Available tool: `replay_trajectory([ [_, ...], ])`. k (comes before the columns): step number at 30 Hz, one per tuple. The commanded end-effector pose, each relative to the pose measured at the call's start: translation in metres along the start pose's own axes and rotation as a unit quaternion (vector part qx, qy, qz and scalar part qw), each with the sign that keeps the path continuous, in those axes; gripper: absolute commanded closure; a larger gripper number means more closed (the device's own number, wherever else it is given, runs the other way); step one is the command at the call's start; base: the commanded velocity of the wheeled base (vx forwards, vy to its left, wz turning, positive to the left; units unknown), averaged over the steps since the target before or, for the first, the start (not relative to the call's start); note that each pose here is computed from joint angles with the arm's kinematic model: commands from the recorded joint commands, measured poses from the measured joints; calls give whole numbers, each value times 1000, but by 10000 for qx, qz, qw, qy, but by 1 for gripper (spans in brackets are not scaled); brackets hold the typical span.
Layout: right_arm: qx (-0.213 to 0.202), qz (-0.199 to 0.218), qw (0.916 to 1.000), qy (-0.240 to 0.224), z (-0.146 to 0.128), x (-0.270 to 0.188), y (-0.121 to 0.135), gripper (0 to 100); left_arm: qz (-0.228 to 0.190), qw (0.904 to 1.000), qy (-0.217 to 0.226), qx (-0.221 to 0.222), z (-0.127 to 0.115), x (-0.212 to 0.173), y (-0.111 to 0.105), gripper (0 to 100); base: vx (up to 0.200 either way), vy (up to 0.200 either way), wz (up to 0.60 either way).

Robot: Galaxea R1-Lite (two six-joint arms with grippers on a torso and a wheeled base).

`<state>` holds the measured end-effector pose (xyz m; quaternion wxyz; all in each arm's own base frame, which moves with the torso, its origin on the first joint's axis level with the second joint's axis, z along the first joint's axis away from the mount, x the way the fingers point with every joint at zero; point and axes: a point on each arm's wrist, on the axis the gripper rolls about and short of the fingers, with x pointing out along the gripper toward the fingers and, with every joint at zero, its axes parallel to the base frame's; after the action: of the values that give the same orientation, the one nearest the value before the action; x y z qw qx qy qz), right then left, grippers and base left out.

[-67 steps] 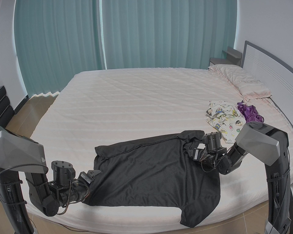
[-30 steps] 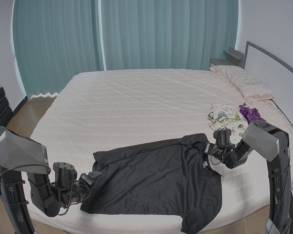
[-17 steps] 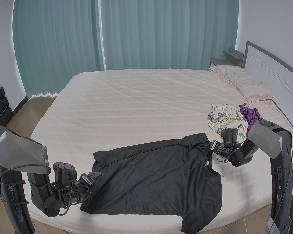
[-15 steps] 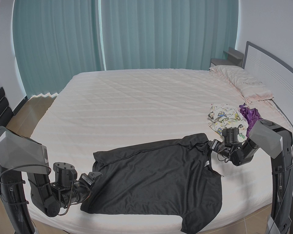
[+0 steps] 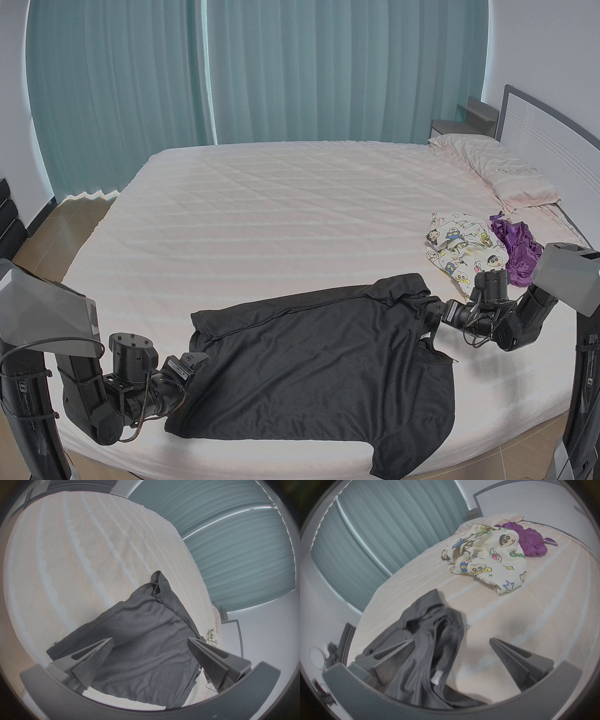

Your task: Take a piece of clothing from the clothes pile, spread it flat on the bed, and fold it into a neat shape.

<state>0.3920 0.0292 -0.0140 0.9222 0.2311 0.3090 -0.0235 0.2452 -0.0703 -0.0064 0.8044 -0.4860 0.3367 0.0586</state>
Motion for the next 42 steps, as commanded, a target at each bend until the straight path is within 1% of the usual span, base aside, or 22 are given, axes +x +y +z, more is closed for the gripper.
replay_trajectory([
  [1,-475,188,9985,217,-17,-21,-4,0,-3,10000,-2,-14,0,0,0,0,0,0,0],
  [3,-677,209,9968,360,-30,-21,-6,0,-3,10000,-2,-14,0,0,0,0,0,0,0],
  [5,-756,220,9961,408,-35,-18,-5,0,-3,10000,-2,-14,0,0,0,0,0,0,0],
  [13,-877,301,9941,561,-49,-8,2,0,-10,10000,-5,-14,0,0,0,0,0,0,0],
  [14,-890,293,9940,557,-50,-5,2,100,-3,10000,-2,-14,0,0,0,0,0,0,0],
  [18,-939,242,9934,606,-54,0,-2,100,-8,10000,-11,-19,1,0,0,0,0,0,0],
  [22,-894,201,9943,551,-50,0,-6,100,-10,10000,-5,-14,0,0,0,0,0,0,0],
  [25,-836,154,9953,466,-43,-3,-10,100,-3,10000,-2,-14,0,0,0,0,0,0,0],
  [28,-749,104,9967,295,-31,-8,-15,100,-3,10000,-2,-14,0,0,0,0,0,0,0],
  [29,-749,104,9967,295,-31,-8,-15,100,-3,10000,-2,-14,0,0,0,0,0,0,0],
  [30,-703,64,9973,189,-23,-11,-19,100,-1,10000,-8,-19,1,0,0,0,0,0,0],
  [35,-604,-73,9981,52,-12,-14,-31,100,-3,10000,-2,-14,0,0,0,0,0,0,0],
  [42,-734,-236,9970,118,-15,-9,-46,100,-1,10000,-8,-26,1,0,0,0,0,0,0],
])
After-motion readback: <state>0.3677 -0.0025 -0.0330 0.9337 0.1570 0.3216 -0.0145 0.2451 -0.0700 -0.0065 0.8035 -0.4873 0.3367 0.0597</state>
